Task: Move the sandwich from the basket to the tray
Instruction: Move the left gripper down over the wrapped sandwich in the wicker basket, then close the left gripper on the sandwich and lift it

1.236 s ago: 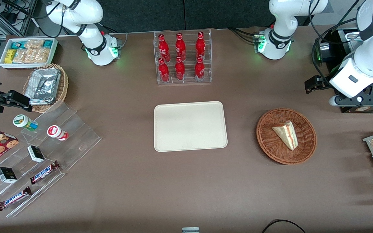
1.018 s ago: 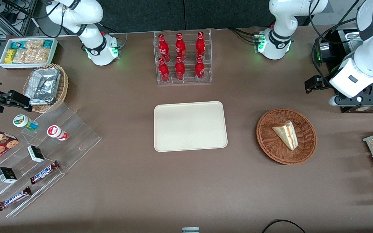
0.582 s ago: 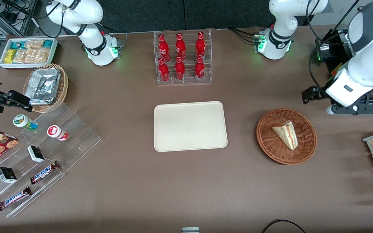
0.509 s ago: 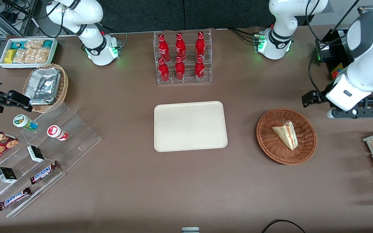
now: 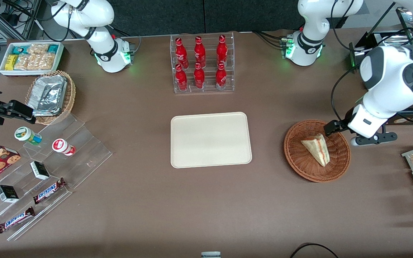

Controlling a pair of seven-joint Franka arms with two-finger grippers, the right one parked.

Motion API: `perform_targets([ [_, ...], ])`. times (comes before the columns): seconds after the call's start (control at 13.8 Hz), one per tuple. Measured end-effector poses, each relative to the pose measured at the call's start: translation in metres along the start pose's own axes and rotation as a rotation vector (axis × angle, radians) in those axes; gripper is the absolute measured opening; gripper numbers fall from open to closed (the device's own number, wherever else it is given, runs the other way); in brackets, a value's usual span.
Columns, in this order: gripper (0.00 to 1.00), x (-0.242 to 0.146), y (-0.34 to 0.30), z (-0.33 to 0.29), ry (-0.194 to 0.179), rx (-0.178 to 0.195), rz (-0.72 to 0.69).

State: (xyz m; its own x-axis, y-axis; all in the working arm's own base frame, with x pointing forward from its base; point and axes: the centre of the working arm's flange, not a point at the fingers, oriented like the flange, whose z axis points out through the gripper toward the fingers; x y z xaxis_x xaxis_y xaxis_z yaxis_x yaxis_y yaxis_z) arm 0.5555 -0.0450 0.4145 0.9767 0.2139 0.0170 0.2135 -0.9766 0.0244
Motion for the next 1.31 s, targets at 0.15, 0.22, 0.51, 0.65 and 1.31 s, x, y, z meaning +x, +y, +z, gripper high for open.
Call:
perform_targets([
  [0.15,1.00,-0.001,-0.001,0.017,0.023,-0.008,-0.089],
  [0.22,1.00,-0.002,-0.001,0.027,0.028,-0.011,-0.129],
  [0.51,1.00,-0.004,-0.003,0.071,0.028,-0.015,-0.262],
  [0.65,1.00,-0.003,-0.003,0.092,0.023,-0.016,-0.318],
  [1.31,0.96,-0.009,0.000,0.157,-0.051,0.014,-0.374],
])
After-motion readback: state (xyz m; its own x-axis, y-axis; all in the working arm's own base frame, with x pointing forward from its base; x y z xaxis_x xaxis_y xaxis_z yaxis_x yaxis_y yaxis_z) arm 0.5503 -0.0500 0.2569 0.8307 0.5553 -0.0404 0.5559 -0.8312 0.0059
